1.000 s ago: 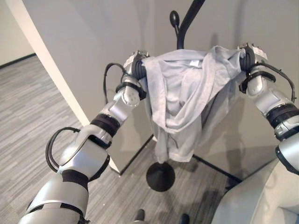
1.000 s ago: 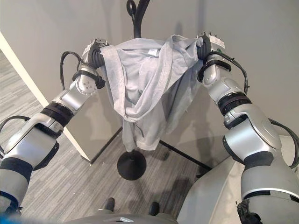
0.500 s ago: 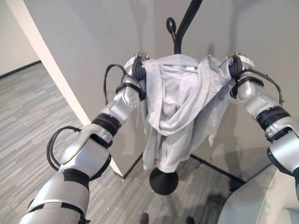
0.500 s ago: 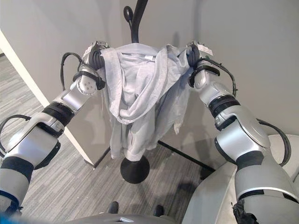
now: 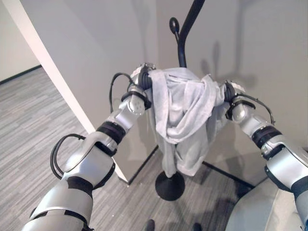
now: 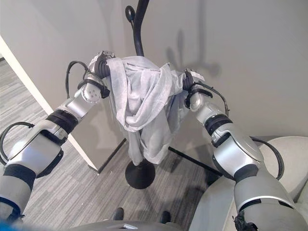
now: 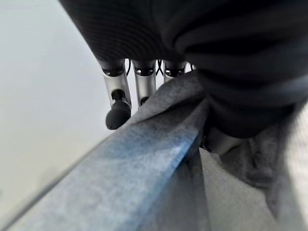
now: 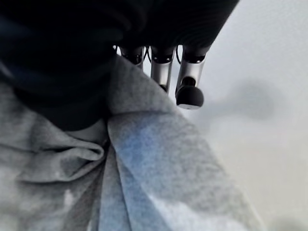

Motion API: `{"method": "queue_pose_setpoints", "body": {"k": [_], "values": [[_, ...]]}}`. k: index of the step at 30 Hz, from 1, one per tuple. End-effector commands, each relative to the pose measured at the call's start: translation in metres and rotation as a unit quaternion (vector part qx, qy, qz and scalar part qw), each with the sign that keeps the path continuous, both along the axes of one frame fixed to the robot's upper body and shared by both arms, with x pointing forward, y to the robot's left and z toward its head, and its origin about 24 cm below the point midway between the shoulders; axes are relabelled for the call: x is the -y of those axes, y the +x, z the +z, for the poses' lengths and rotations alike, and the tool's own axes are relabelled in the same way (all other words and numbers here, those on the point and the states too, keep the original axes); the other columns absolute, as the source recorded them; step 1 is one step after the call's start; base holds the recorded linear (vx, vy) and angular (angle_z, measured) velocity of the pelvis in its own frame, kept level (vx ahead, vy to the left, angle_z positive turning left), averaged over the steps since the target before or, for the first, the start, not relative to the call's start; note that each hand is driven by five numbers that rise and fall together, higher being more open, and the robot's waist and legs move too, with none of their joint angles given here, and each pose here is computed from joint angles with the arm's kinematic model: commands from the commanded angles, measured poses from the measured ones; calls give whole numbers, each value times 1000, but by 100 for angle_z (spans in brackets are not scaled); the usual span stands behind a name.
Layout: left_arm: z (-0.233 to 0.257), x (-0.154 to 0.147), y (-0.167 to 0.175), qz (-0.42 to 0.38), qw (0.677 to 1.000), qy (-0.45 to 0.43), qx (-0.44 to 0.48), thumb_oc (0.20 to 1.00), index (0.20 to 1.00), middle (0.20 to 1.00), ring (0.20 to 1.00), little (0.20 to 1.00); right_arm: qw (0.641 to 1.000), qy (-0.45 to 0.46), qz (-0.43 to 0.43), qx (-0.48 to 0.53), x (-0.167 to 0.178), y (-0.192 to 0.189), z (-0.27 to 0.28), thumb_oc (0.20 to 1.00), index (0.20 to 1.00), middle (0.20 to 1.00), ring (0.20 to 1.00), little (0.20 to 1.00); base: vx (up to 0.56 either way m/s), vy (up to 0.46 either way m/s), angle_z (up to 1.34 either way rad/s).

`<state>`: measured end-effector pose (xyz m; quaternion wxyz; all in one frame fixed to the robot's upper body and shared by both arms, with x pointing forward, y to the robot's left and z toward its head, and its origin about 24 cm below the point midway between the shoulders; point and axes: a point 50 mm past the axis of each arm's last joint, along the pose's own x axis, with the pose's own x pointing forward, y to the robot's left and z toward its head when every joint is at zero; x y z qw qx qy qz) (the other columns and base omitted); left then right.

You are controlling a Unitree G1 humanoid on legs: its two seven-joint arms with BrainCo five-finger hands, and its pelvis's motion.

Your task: Hang the clothes on the sofa on the clothes rack.

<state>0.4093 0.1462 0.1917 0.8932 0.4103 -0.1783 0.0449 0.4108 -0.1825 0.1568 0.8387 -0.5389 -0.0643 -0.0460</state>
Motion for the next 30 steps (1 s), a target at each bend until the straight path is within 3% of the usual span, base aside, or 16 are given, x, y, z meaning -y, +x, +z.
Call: {"method": "queue_pose_setpoints", "body": {"k": [1, 14, 15, 16, 30], "values": [[35, -16, 7, 32, 998, -31, 39, 200, 200, 200, 200, 200, 998, -7, -36, 45, 16, 8, 38, 200, 200, 200, 200, 200, 0, 0, 0], [-67, -7, -6, 24, 990, -66, -120, 200, 200, 200, 200, 200, 998, 41, -45, 2, 15, 3, 2, 200, 200, 200, 200, 200, -24, 4, -4], [-67, -6, -6, 23, 990, -69, -119, 928, 928, 928, 928, 928, 998, 49, -45, 2, 14, 2, 0, 583, 583, 583, 583, 583, 4, 6, -4], [-65, -4, -6, 21, 990, -71, -116, 1000, 1000, 1000, 1000, 1000, 997, 55, -46, 2, 13, 2, -2, 1000, 1000, 1000, 1000, 1000, 0, 0, 0], [-72, -18, -10, 33, 989, -87, -119, 1000, 1000, 1000, 1000, 1000, 994, 83, -66, -13, 29, -8, -23, 1000, 1000, 1000, 1000, 1000, 0, 0, 0]]}}
